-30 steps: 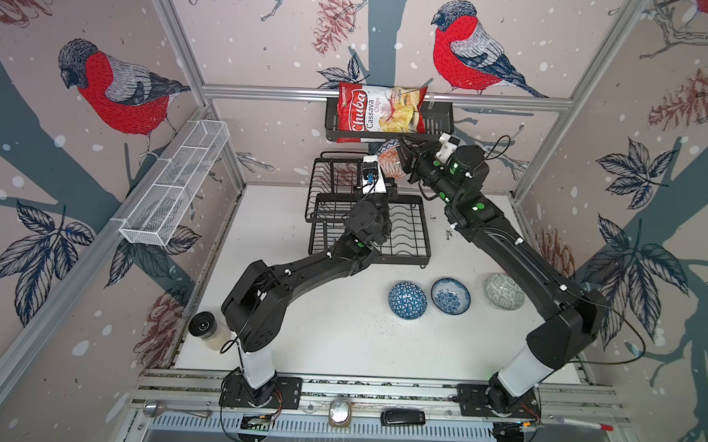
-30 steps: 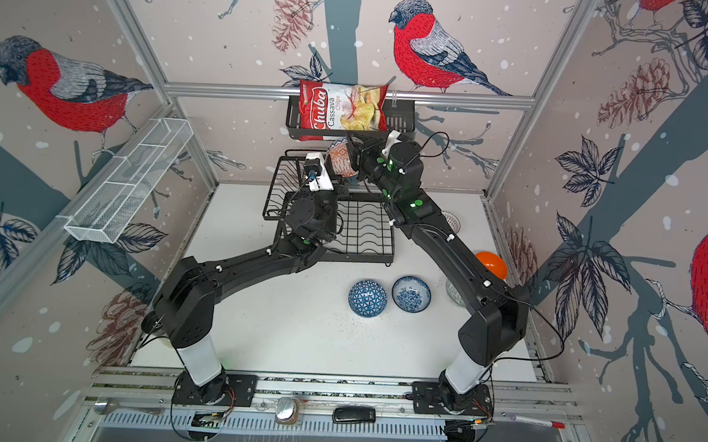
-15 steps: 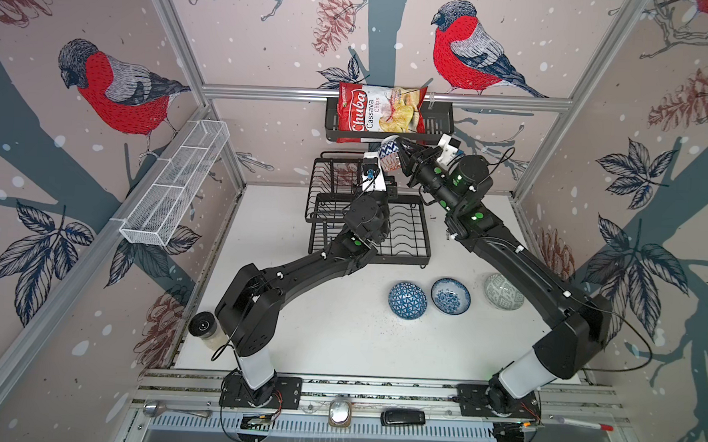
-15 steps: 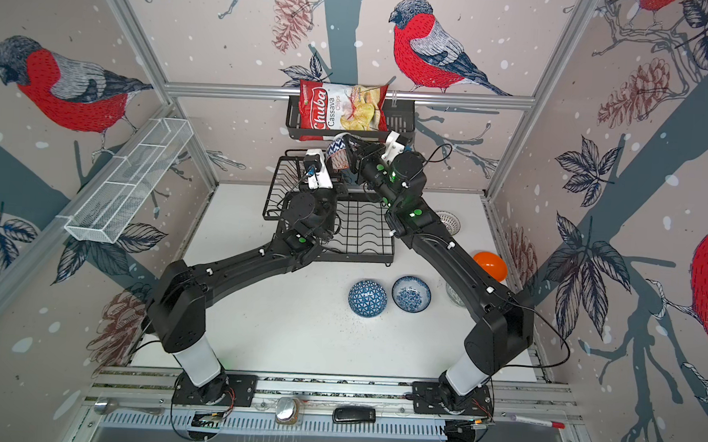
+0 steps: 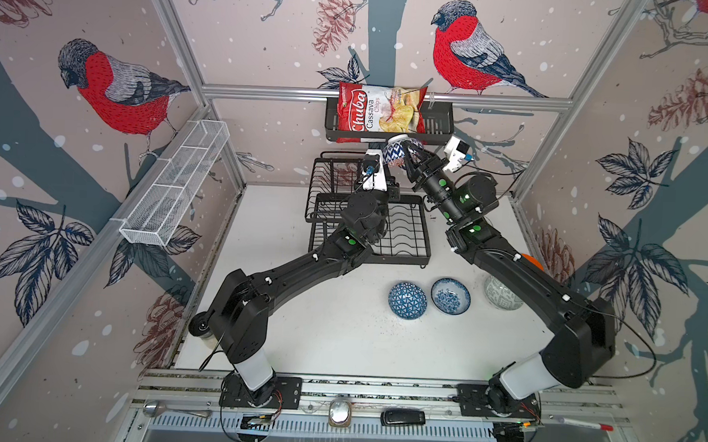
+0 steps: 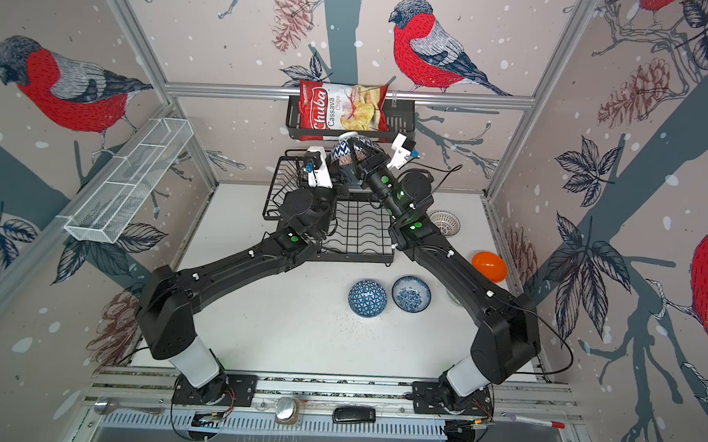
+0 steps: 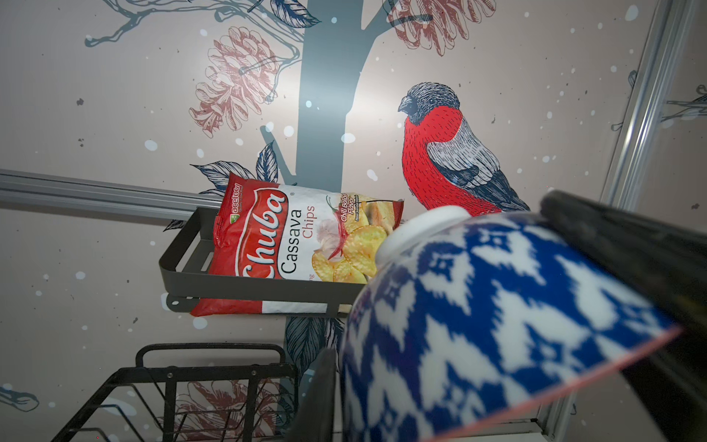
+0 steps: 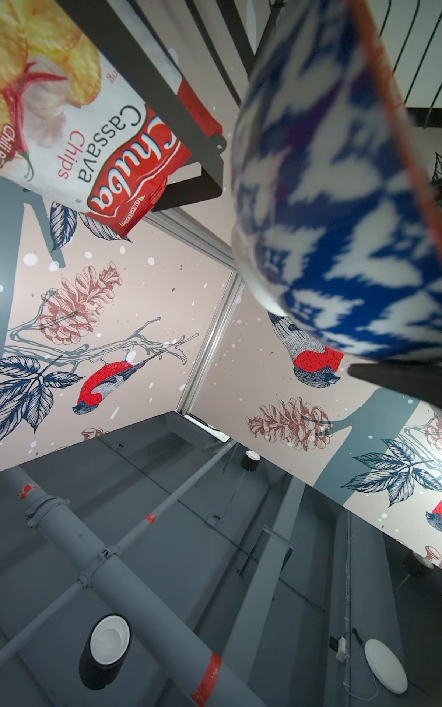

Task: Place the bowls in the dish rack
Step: 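Open the left gripper off the bowl and draw it back while the right holds, then carry the patterned bowl with the right gripper over the rack slots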

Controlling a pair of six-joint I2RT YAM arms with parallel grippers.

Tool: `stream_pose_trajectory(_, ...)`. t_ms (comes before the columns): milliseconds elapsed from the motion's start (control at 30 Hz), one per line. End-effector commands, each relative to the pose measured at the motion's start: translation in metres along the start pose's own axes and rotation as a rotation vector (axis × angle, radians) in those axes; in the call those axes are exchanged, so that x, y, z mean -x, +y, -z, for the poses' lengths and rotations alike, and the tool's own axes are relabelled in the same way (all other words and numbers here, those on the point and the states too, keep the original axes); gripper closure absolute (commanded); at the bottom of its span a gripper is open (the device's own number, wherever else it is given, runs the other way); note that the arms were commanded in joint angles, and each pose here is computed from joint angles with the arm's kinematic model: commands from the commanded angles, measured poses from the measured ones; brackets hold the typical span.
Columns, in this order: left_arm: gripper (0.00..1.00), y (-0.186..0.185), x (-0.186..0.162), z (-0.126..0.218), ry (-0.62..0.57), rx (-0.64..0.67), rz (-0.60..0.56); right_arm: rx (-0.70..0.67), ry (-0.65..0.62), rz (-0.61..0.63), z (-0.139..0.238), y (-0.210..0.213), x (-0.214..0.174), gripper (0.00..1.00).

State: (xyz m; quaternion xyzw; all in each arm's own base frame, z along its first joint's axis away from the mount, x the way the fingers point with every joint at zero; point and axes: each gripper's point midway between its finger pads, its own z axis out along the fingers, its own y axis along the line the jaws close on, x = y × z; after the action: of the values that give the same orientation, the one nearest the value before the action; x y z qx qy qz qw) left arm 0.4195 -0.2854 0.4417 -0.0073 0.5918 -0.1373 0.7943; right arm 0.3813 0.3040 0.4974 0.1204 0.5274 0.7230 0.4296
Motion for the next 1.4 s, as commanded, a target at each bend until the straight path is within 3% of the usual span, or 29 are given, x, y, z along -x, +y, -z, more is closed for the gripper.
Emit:
stream_pose_trajectory(0, 0.74, 0.005, 0.014, 0.002, -0.031, 0.003, 0.06, 0.07, -0.022, 0.06, 0.004, 0.019, 0.007, 1.0)
stream_pose_trajectory(367, 0.51, 0.009, 0.001, 0.008, 0.064, -0.048, 0.062, 0.116, -0.047, 0.094, 0.016, 0.023, 0.011, 1.0)
stream_pose_trajectory(667, 0.3, 0.038, -0.013, 0.02, 0.146, -0.047, 0.056, 0.07, -0.068, 0.154, 0.034, 0.02, 0.015, 1.0)
stream_pose_trajectory(900, 0.26, 0.052, -0.006, 0.03, 0.202, -0.061, 0.022, 0.038, -0.087, 0.181, 0.056, 0.005, 0.018, 1.0)
stream_pose_trajectory(1167, 0.07, 0.059, -0.015, 0.04, 0.295, -0.104, -0.034, -0.018, -0.093, 0.23, 0.08, -0.022, 0.017, 1.0)
stream_pose_trajectory(1367, 0.03, 0.068, -0.015, 0.042, 0.324, -0.123, -0.056, -0.074, -0.078, 0.236, 0.089, -0.051, 0.016, 1.0)
